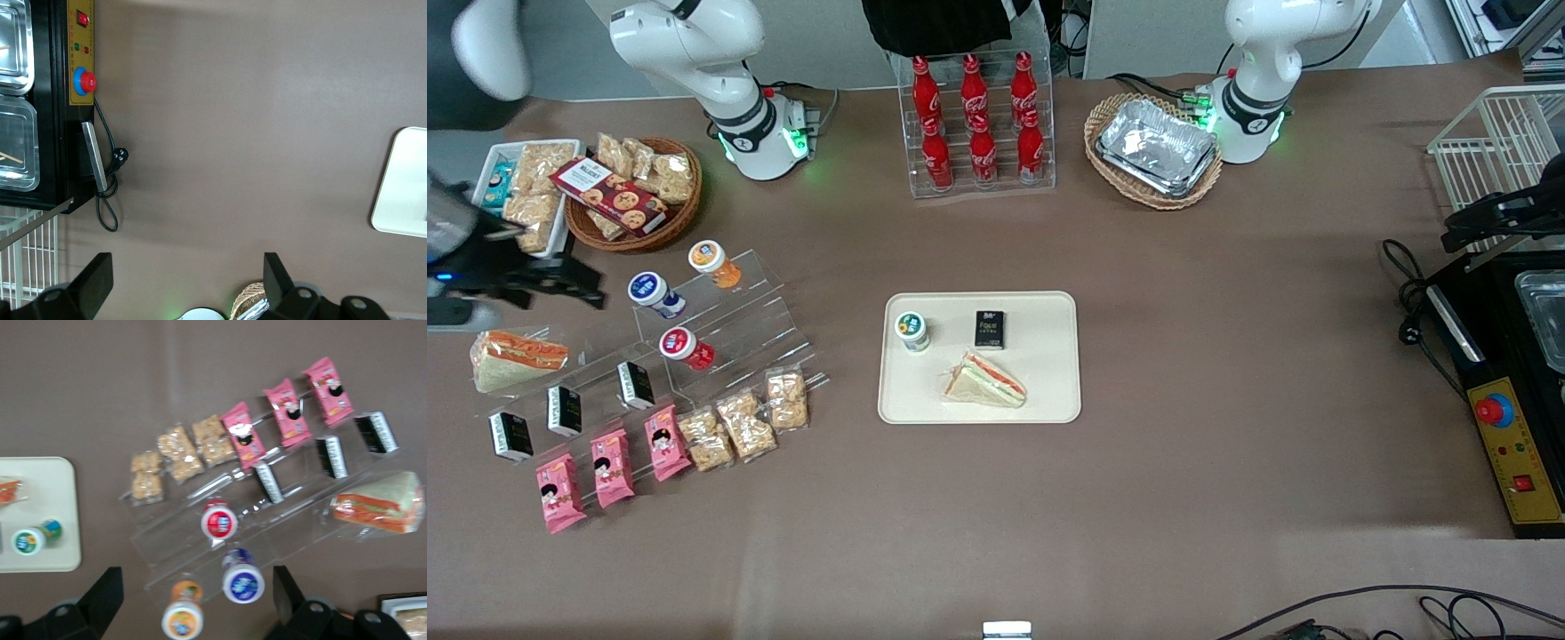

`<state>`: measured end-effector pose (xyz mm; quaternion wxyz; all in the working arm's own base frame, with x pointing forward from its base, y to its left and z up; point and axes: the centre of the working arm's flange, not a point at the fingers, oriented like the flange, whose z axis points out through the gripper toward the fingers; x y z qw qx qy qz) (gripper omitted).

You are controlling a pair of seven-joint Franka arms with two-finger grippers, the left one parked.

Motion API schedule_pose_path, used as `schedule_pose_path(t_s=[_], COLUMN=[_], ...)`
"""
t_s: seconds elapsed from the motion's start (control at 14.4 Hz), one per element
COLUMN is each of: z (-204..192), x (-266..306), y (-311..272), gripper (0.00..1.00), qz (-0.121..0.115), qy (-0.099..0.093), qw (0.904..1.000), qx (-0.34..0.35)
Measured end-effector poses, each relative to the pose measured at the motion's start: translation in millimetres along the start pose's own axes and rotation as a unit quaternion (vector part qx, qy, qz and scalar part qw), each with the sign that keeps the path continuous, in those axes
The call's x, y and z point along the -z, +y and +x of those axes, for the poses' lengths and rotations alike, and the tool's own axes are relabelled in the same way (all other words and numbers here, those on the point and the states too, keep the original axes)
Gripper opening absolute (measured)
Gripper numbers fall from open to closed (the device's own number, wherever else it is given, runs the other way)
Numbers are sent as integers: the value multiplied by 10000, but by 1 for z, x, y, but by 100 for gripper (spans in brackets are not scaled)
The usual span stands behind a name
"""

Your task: Place green gum on tray

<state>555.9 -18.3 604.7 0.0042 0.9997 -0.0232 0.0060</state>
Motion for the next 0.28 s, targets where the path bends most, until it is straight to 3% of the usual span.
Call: schedule_pose_path(t_s=[0.28], z=[-1], x=[-1], y=[46], gripper=[100], qz=[-3], qy=[-12], qw=[9998], qx=[173])
